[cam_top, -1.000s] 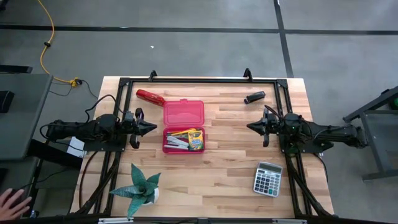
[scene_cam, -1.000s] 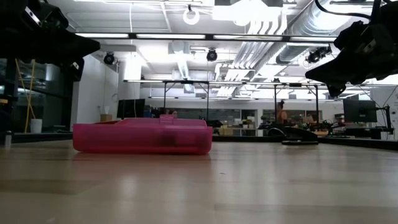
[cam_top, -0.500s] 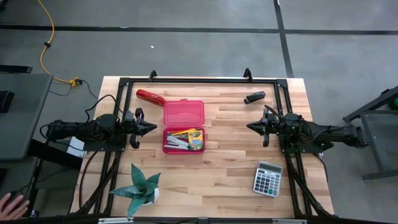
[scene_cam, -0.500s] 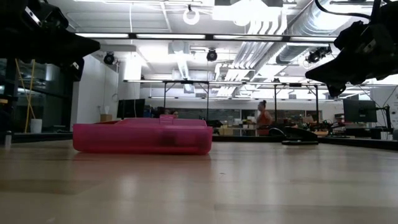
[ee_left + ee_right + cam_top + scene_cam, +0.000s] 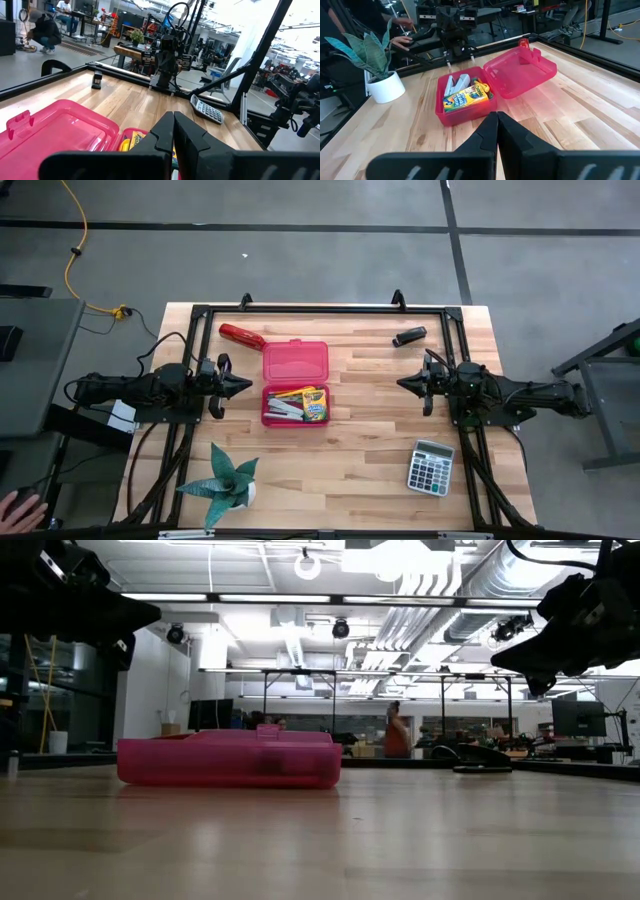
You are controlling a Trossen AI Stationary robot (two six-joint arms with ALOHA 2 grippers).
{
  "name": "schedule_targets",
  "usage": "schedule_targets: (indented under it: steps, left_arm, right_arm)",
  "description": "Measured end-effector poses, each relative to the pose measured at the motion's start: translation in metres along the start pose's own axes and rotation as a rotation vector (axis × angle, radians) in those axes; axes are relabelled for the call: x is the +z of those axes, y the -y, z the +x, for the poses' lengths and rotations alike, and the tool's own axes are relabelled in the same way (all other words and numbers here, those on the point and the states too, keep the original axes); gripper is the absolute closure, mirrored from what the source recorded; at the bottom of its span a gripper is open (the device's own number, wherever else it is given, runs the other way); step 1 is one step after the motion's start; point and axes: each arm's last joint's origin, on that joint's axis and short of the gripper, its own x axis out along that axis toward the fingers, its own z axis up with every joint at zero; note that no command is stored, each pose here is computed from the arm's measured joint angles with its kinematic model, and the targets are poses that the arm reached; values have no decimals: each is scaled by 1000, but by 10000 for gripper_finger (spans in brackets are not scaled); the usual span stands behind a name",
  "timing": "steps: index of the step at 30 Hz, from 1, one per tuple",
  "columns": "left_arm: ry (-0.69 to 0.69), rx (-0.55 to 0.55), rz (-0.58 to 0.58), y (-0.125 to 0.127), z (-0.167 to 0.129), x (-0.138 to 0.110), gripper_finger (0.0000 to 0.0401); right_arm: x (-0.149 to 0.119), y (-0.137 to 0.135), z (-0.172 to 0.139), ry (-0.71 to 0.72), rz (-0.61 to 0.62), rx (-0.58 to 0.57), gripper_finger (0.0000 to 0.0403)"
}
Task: Pack school essentials
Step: Return to Home Position
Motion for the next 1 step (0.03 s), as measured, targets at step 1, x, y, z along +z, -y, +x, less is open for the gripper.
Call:
schedule_targets:
  steps: [1]
  left_arm:
    - [0, 0, 0, 0, 0, 0, 400]
  right_arm:
    - [0, 0, 0, 0, 0, -1, 402]
